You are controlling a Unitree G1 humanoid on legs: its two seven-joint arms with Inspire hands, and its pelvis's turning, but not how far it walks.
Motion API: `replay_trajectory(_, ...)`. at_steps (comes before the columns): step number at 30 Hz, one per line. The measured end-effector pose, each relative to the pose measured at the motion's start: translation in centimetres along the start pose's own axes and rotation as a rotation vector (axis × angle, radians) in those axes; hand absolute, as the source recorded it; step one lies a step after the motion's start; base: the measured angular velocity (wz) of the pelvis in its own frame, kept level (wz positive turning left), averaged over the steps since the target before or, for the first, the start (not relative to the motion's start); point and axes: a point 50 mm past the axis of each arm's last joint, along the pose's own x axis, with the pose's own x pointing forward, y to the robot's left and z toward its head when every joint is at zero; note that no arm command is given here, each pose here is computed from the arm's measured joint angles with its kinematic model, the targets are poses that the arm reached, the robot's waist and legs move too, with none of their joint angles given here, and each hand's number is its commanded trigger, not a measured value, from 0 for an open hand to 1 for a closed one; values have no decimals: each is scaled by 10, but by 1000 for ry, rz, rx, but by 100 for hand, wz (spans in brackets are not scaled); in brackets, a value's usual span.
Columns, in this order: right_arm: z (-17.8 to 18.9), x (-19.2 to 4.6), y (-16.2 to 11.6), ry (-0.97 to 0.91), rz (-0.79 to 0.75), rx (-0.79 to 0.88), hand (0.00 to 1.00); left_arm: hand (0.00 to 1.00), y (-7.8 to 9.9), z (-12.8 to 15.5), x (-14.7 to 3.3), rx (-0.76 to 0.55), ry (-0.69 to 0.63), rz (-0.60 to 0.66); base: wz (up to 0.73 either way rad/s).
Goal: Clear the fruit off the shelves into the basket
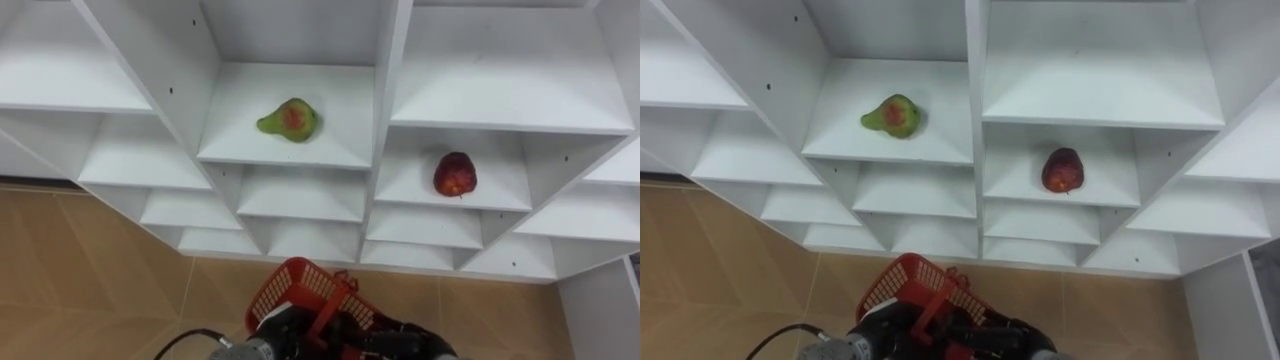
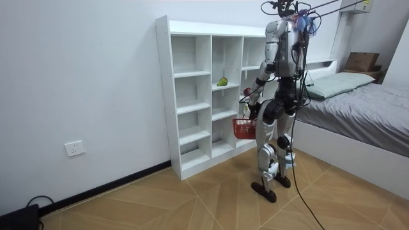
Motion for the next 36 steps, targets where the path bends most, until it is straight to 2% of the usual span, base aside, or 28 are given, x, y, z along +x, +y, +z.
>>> replay_trajectory(5, -2, 0, 0, 17, 9, -42, 0, 100, 1, -6, 0, -5, 25, 12, 0)
replay_trajectory(11, -5, -1, 0, 38, 21, -124, 0, 100, 11, -23, -6, -10, 76, 44, 0)
replay_trajectory(20, 2, -10, 5, -39, 124, -298, 0, 100, 31, -38, -21, -123, 53, 154, 6)
replay_trajectory(24, 21, -22, 29, -153, 251, -471, 0, 100, 37, -43, -32, -165, 18, 191, 1)
replay_trajectory(27, 34, -27, 49, -215, 313, -598, 0, 100, 41, -42, -33, -196, 8, 211, 5)
replay_trajectory(36, 66, -52, 95, -418, 438, -825, 0, 100, 50, -47, -38, -246, 7, 271, 1)
